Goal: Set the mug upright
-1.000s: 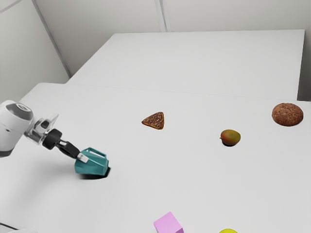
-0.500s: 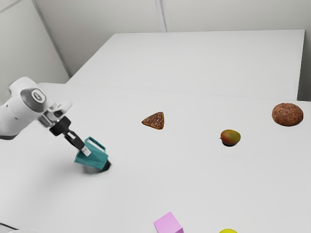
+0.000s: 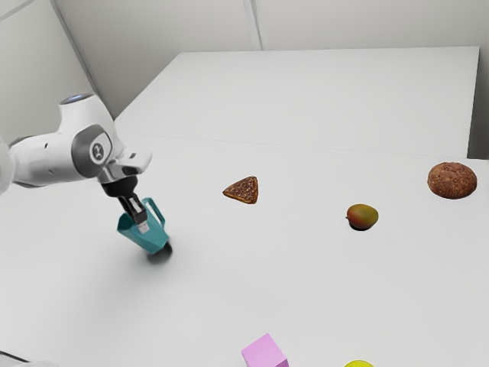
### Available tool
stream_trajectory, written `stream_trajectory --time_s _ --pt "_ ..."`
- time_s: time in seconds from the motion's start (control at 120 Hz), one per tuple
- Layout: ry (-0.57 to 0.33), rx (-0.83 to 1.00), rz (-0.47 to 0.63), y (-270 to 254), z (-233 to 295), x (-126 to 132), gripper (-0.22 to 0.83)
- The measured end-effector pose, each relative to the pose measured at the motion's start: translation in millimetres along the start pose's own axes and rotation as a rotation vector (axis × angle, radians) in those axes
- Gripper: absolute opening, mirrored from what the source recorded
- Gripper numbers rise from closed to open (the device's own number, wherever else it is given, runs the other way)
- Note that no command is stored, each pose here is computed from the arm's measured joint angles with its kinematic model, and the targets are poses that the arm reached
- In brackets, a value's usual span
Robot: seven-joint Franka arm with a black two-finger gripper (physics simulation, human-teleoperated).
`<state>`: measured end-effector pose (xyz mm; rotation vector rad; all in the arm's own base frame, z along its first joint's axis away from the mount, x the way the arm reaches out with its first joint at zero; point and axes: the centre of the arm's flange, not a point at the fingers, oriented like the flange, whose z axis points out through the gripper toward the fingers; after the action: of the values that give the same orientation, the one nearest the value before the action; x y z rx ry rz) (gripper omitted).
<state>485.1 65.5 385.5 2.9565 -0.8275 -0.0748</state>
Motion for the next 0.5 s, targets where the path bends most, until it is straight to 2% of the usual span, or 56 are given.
stream_trajectory --time_s 0.2,0.5 --pt "0.011 0.101 -0.030 9 1 17 -0.17" --pt "0.032 0.115 -0.128 14 10 27 -0.17"
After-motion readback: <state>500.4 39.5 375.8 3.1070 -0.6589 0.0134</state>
